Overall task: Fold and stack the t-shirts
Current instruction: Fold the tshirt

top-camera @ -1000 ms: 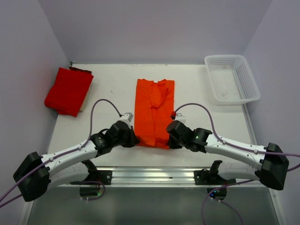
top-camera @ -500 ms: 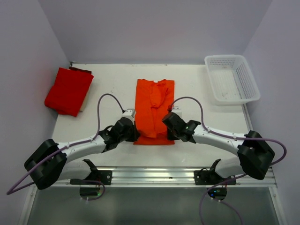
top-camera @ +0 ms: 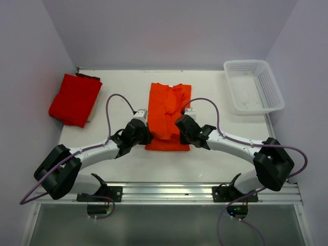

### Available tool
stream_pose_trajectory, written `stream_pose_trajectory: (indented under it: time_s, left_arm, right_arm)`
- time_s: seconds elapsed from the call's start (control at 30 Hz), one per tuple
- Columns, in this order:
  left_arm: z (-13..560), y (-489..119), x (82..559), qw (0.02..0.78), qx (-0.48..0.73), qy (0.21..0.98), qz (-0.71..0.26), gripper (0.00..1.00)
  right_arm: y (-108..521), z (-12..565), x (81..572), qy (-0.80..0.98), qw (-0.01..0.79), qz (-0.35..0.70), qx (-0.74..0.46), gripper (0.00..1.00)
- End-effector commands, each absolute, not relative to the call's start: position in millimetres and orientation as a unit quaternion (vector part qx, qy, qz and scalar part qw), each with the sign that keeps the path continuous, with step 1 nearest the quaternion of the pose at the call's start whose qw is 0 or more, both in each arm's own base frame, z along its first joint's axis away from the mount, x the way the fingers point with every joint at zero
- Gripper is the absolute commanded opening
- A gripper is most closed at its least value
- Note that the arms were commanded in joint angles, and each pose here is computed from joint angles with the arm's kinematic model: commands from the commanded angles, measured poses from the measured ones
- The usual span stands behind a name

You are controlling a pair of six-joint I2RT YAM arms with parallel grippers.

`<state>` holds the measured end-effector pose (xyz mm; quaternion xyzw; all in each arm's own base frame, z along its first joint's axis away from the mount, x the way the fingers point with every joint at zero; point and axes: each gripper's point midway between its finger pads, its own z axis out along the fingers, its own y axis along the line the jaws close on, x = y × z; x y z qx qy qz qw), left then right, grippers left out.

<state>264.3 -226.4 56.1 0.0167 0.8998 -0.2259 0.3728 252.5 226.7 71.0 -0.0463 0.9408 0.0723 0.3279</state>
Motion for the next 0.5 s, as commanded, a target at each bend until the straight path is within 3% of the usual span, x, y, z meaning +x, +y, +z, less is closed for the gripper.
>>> stream_pose_trajectory:
  time_s: [0.0,0.4,0.47]
  left_arm:
    - [92,-243,297,0.421,0.026,0.872,-0.247,0.0]
    - [94,-247,371,0.424,0.021,0.877,-0.226,0.0]
    - [83,-231,401,0.429,-0.006,0.883,-0.191,0.41]
  right_arm:
    - [232,91,284,0.926,0.37,0.063,-0.035,0.0]
    - [214,104,358,0.919,0.391,0.027,0.028,0.0]
    - [206,103,389,0.916,0.397,0.008,0.06,0.33]
